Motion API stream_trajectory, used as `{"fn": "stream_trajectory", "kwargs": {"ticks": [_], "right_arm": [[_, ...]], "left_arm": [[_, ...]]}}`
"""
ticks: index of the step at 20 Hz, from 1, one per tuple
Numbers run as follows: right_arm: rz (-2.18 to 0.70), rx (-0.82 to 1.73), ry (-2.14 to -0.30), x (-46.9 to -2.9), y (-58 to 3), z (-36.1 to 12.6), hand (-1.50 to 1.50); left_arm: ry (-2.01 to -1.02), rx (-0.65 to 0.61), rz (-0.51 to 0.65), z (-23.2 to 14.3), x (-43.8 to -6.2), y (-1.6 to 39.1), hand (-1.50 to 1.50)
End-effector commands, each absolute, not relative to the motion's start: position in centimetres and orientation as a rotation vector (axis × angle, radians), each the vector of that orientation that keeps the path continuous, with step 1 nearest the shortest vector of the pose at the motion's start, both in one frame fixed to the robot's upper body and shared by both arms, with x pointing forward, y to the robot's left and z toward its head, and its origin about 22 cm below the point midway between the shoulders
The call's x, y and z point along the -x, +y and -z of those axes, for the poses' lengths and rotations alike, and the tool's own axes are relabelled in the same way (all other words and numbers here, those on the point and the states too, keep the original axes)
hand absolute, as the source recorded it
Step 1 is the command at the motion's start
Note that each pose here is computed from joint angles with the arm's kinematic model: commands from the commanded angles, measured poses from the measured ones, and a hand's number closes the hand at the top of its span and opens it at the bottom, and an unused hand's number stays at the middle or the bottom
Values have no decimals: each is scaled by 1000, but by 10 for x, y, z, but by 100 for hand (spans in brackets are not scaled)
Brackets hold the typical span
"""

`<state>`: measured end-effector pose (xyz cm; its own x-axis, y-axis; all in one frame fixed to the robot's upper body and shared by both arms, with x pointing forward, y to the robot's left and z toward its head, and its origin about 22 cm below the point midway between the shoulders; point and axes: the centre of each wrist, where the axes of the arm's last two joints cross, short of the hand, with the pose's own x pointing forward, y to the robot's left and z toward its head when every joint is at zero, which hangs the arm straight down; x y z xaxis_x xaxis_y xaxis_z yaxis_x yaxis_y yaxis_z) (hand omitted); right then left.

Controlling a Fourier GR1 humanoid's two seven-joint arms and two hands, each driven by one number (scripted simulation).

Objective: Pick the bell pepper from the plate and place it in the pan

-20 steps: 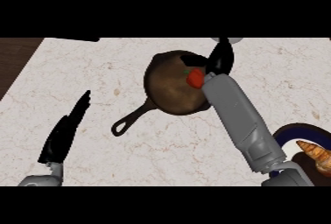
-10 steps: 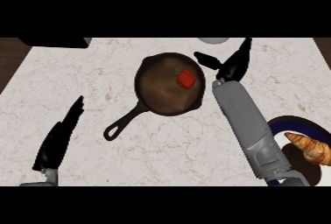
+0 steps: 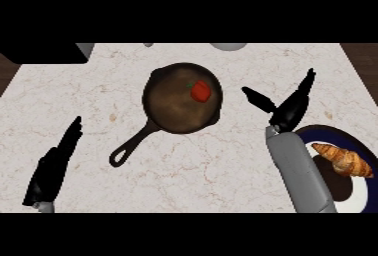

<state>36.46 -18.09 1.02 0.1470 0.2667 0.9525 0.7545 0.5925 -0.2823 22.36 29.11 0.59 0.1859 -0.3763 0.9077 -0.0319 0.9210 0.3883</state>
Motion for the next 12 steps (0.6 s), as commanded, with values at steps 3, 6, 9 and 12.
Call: {"fn": "stream_trajectory", "kwargs": {"ticks": [3, 6, 9, 12], "right_arm": [[396, 947, -1436, -293, -231, -2, -150], [415, 952, -1447, -272, -246, -7, -150], [407, 925, -1435, -228, -239, -13, -150], [391, 926, -1446, -210, -263, -33, -150]], "left_arm": [[-1368, -368, 242, -8, -220, 289, 0], [-1382, -347, 259, -27, -231, 292, 0], [-1368, -342, 253, -4, -213, 298, 0], [-1370, -353, 231, 1, -221, 273, 0]]}}
